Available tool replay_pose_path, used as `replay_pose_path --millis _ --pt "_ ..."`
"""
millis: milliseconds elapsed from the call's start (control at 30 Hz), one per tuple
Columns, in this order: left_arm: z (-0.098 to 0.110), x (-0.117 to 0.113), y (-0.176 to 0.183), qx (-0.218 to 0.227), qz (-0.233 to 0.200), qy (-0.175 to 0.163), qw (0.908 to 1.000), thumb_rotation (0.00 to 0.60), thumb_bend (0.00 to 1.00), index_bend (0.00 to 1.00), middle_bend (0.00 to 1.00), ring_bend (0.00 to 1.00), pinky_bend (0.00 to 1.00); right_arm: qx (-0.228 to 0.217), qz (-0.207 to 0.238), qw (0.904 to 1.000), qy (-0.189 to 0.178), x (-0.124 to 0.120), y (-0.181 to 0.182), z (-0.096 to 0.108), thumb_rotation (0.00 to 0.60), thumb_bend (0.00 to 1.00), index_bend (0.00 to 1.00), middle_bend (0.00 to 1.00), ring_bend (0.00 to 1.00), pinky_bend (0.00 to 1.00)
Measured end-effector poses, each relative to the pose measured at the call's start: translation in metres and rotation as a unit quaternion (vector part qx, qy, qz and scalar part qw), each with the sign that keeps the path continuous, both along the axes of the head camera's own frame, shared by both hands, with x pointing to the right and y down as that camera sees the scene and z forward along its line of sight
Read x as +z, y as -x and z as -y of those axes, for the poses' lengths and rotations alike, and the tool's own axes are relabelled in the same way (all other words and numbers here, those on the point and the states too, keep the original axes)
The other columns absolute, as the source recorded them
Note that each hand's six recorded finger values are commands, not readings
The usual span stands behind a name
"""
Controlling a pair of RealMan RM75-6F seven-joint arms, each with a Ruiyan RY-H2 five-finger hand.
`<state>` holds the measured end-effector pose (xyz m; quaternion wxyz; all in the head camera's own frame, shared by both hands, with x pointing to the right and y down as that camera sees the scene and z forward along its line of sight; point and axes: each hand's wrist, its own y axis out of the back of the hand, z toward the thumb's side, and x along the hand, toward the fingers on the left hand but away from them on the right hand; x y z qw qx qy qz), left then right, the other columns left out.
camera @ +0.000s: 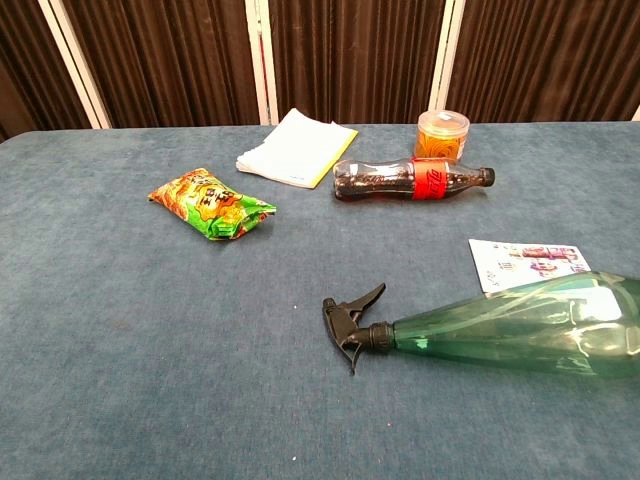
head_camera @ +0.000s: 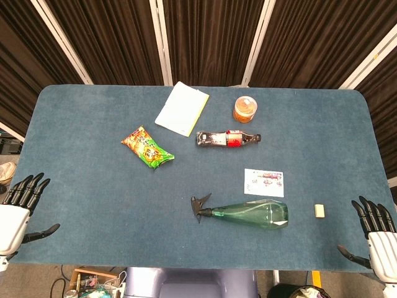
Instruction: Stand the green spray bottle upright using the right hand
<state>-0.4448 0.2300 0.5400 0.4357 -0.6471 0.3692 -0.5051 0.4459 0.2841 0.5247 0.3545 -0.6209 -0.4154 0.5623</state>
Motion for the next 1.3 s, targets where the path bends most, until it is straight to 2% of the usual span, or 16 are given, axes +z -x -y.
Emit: replay_pose_path --millis 333,633,767,1000,1200,1300 --pt "0.002 0.003 -0.008 0.009 -0.001 -0.003 1.0000 0.600 0.07 0.00 0.00 0.00 0.13 -0.017 -0.018 0.9997 0.005 0.006 0.008 -0.005 0.600 0.17 0.00 0.00 0.00 0.00" --pt "0.016 0.009 -0.015 0.001 -0.006 -0.004 1.0000 0.600 0.07 0.00 0.00 0.00 0.13 -0.106 -0.067 0.9921 -0.008 0.008 0.068 -0.012 0.600 0.17 0.00 0.00 0.00 0.00" --pt "0.020 0.015 -0.019 0.004 0.001 0.001 1.0000 0.600 0.07 0.00 0.00 0.00 0.13 -0.155 -0.070 0.9853 0.000 0.013 0.107 -0.012 0.600 0.17 0.00 0.00 0.00 0.00" --pt "0.025 0.021 -0.021 0.004 0.002 0.004 1.0000 0.600 0.07 0.00 0.00 0.00 0.13 -0.220 -0.078 0.9722 0.012 0.039 0.158 -0.013 0.600 0.17 0.00 0.00 0.00 0.00" --pt "0.030 0.030 -0.017 -0.005 0.007 0.021 0.9997 0.600 0.07 0.00 0.00 0.00 0.13 -0.261 -0.109 0.9590 0.018 0.073 0.200 -0.002 0.600 0.17 0.02 0.00 0.00 0.00" --pt "0.032 0.032 -0.015 -0.008 0.008 0.023 0.9997 0.600 0.07 0.00 0.00 0.00 0.13 -0.277 -0.135 0.9513 0.010 0.086 0.215 0.006 0.600 0.17 0.03 0.00 0.00 0.00"
